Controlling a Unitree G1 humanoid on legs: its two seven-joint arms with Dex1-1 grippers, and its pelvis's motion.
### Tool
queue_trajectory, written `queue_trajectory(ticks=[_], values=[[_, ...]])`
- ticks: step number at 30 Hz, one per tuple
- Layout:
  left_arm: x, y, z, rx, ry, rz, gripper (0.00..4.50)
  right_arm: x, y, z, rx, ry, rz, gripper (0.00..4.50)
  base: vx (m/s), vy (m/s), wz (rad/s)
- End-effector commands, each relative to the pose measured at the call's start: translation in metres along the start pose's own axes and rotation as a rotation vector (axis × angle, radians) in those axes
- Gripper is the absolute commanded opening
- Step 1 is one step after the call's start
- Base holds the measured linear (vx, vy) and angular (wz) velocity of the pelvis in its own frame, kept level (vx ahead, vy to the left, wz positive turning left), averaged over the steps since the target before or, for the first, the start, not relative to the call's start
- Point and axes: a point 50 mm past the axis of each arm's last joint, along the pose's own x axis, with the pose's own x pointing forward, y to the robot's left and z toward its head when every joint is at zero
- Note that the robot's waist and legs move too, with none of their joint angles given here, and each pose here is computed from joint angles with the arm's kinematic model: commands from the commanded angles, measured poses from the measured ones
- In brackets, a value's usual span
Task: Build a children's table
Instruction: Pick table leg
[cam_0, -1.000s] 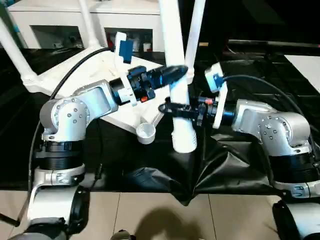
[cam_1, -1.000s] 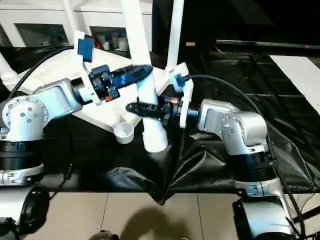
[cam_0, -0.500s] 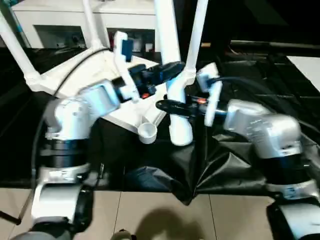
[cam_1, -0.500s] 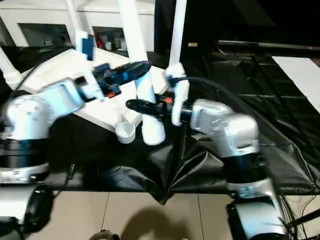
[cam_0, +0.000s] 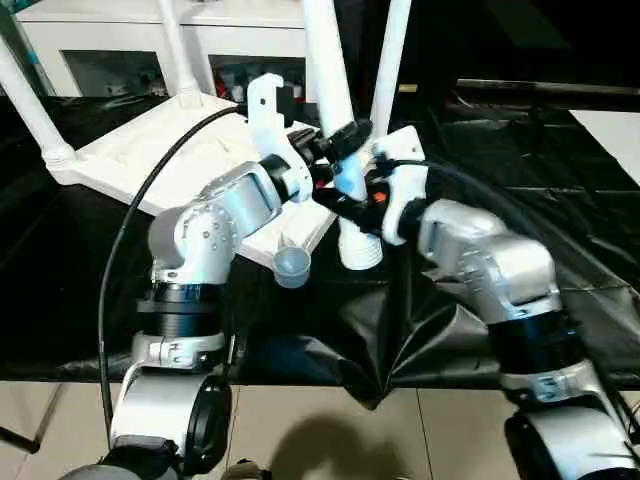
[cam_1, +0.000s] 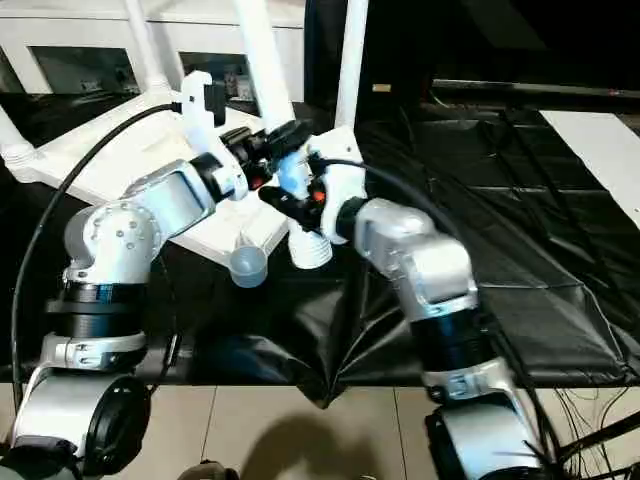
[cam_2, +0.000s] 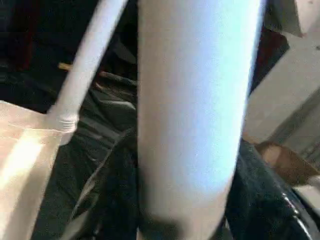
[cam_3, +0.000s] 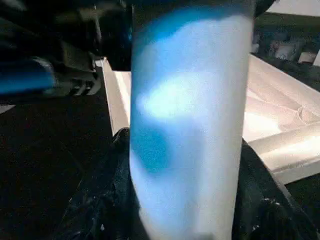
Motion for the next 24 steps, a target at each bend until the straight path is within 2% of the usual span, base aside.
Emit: queue_trajectory(ticks=[1,5,6,10,12,18,24], values=[[-0.002,0.006,0.009,0.009,-0.038,0.050,1.91,-0.001,-0.002,0.002,-0.017,-0.020,-0.018,1.84,0.000,0.000,0.00],[-0.005,0.003,0.009,0.017,-0.026,0.002,1.86,-0.001,-0.002,0.006,-0.045,-0.055,0.001,1.84,0.000,0.000,0.00],[-0.006,0.001,0.009,0.035,-0.016,-0.027,1.86,-0.002,-0.001,0.007,0.014,-0.070,0.033,2.40,0.000,0.000,0.00],[-0.012,-0.007,0.007,0.106,0.062,-0.154,1.86,-0.010,-0.004,0.009,0.053,-0.050,0.111,2.71,0.000,0.000,0.00],[-0.016,-0.011,0.008,0.152,0.107,-0.217,1.85,-0.019,-0.007,0.009,0.041,0.002,0.178,2.89,0.000,0.000,0.00],[-0.021,-0.017,0.010,0.220,0.154,-0.311,1.85,-0.036,-0.013,0.006,0.045,0.098,0.288,2.94,0.000,0.000,0.00],[-0.022,-0.021,0.007,0.237,0.175,-0.349,1.85,-0.039,-0.011,0.000,0.065,0.157,0.316,2.94,0.000,0.000,0.00]])
